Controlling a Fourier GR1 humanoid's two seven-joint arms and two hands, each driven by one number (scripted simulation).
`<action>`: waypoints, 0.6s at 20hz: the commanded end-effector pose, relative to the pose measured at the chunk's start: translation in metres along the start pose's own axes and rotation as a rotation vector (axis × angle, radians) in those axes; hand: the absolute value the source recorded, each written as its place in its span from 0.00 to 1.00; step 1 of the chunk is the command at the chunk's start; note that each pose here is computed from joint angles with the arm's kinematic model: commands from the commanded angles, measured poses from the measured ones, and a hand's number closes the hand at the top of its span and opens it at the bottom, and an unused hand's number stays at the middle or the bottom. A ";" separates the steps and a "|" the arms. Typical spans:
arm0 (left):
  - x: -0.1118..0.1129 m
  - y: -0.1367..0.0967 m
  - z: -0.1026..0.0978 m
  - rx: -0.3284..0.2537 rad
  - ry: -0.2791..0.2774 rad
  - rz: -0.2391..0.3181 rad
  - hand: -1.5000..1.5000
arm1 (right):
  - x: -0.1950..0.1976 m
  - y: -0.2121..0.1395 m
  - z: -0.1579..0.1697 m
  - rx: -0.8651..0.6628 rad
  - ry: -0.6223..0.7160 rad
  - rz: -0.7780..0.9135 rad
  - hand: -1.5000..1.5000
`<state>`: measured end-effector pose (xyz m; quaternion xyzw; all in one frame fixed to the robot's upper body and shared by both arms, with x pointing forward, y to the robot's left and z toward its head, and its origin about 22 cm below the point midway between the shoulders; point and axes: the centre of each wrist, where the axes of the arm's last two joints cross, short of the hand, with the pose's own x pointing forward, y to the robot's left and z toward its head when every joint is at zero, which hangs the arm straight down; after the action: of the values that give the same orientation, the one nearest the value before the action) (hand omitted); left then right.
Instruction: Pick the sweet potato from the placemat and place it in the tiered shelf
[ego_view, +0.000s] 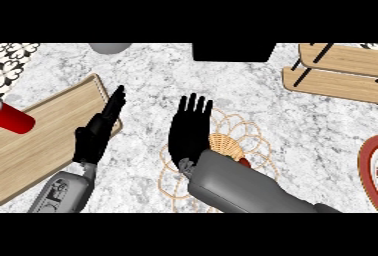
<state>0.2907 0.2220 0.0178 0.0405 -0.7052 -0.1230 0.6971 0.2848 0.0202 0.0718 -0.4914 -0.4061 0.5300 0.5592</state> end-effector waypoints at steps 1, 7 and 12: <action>-0.015 -0.004 0.011 -0.001 0.002 -0.006 0.50 | 0.008 -0.002 0.008 0.006 0.203 0.039 0.00; -0.002 -0.001 0.001 0.001 0.003 0.002 0.50 | 0.005 0.006 -0.008 0.022 0.239 0.038 0.00; 0.000 -0.010 0.006 0.017 0.008 -0.001 0.50 | -0.003 0.031 -0.012 0.027 0.242 0.034 0.00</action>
<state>0.2887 0.2194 0.0172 0.0428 -0.7046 -0.1201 0.6980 0.2941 0.0127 0.0540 -0.5044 -0.3776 0.5332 0.5645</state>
